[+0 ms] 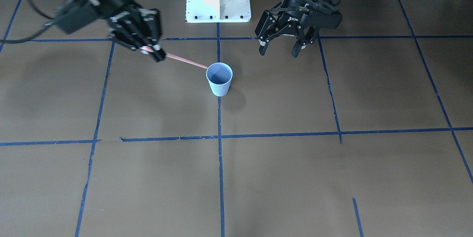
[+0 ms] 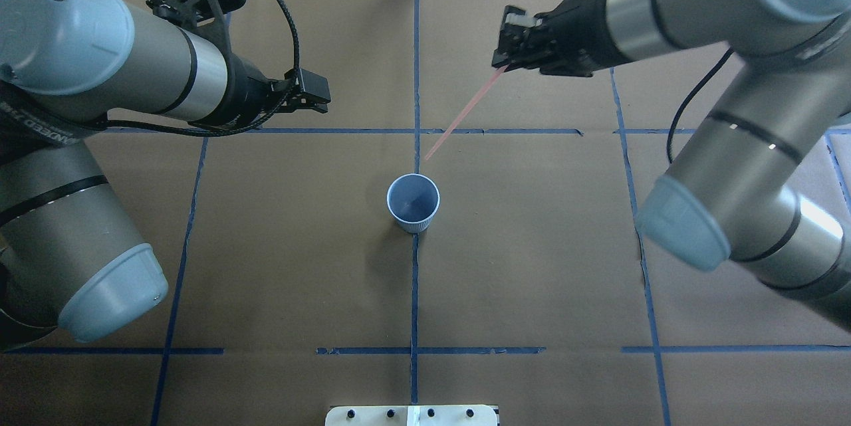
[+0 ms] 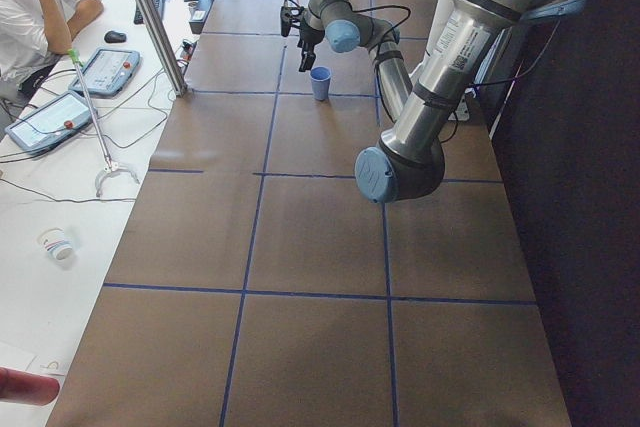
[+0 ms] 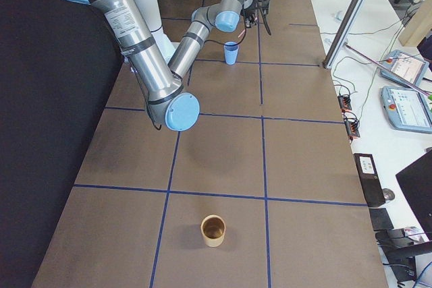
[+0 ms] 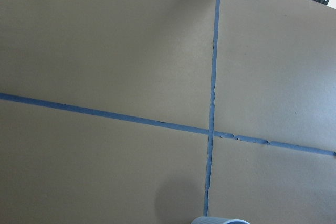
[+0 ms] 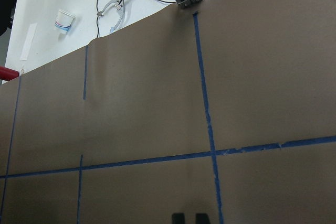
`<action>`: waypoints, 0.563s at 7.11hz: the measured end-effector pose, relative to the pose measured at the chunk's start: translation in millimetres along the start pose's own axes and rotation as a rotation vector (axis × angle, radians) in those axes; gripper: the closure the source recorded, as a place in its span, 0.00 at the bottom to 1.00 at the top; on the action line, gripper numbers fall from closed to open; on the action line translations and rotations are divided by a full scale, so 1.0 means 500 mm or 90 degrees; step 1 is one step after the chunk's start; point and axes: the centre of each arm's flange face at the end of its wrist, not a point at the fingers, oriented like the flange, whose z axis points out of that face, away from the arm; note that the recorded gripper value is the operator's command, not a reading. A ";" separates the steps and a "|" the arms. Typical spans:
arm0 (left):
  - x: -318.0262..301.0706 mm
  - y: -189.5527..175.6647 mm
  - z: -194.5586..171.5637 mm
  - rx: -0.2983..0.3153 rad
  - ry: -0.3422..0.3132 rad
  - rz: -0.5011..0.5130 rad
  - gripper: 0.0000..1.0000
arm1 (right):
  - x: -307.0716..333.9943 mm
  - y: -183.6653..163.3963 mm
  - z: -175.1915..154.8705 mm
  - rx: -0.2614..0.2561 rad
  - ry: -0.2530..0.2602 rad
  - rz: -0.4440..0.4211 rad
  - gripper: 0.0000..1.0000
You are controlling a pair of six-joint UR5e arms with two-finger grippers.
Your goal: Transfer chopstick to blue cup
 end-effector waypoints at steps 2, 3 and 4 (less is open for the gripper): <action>-0.007 0.002 0.007 -0.002 -0.006 -0.003 0.00 | -0.020 0.082 0.065 0.025 0.014 -0.008 0.98; -0.007 0.003 0.008 -0.003 -0.006 -0.003 0.00 | -0.018 0.094 0.075 0.034 0.020 -0.010 0.98; -0.008 0.003 0.010 -0.003 -0.007 -0.004 0.00 | -0.010 0.097 0.080 0.039 0.027 -0.010 0.97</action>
